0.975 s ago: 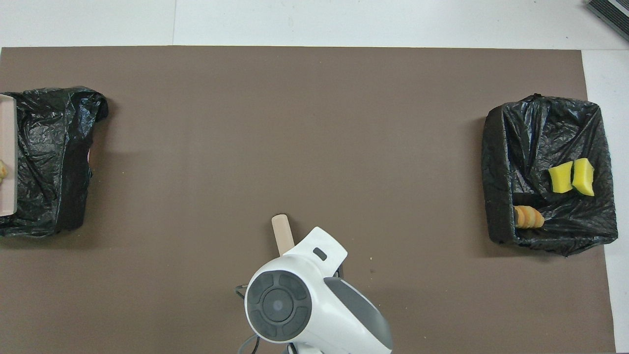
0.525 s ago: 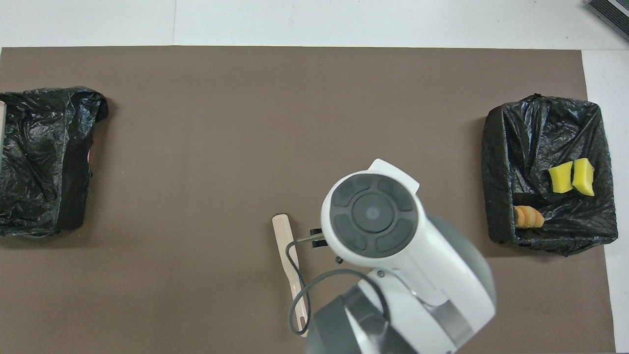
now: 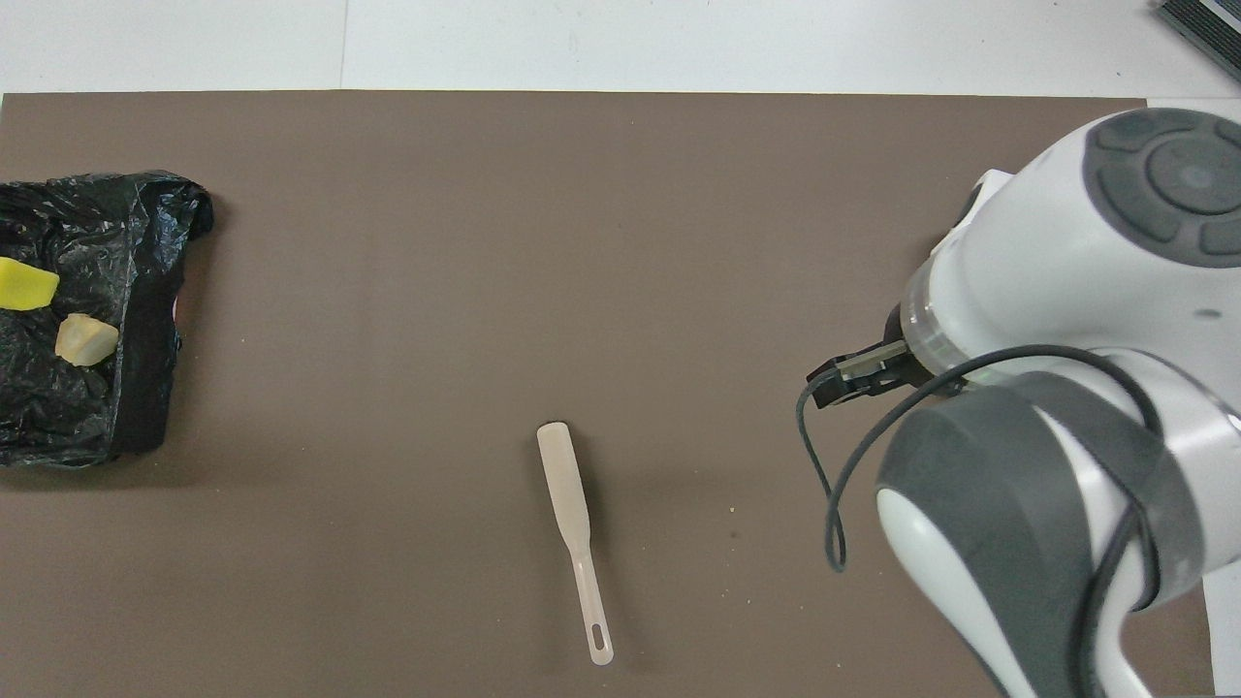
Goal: Sweep and dump trash in bin
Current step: 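Tip the dustpan into the bin while the right gripper drops the brush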
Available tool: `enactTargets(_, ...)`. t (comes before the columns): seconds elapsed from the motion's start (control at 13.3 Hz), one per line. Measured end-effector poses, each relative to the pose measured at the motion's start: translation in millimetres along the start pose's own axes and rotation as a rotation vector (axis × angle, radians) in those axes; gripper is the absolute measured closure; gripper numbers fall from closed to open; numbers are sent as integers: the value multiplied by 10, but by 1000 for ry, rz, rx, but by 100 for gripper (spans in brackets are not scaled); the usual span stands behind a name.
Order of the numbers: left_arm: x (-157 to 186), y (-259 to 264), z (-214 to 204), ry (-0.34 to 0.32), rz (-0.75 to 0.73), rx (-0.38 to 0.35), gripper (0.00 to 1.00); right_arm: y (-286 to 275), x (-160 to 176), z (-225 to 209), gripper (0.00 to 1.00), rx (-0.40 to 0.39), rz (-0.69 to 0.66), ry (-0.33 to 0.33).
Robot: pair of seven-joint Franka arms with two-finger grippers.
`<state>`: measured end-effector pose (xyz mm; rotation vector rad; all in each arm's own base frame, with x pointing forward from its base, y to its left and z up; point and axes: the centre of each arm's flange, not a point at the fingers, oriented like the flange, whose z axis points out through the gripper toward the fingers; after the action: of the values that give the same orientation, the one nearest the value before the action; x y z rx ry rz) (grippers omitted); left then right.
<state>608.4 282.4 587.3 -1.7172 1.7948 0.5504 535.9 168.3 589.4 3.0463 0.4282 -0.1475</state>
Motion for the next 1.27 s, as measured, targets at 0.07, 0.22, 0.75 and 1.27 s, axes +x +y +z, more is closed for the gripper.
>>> enactTargets(0.07, -13, 3, 0, -21, -4, -4, 68, 142, -7, -31, 0, 2, -8, 3)
enactTargets(0.22, -36, 7, -4, -55, 3, -10, 68, 423, -27, -91, 0, 4, -16, 11)
enactTargets(0.75, 41, -121, -361, -195, -1, 14, 68, 1731, -242, -75, 0, 11, 77, 18)
enactTargets(1.27, 21, -113, -813, -305, -28, 34, 68, 2434, -485, -55, 0, 27, 172, 37)
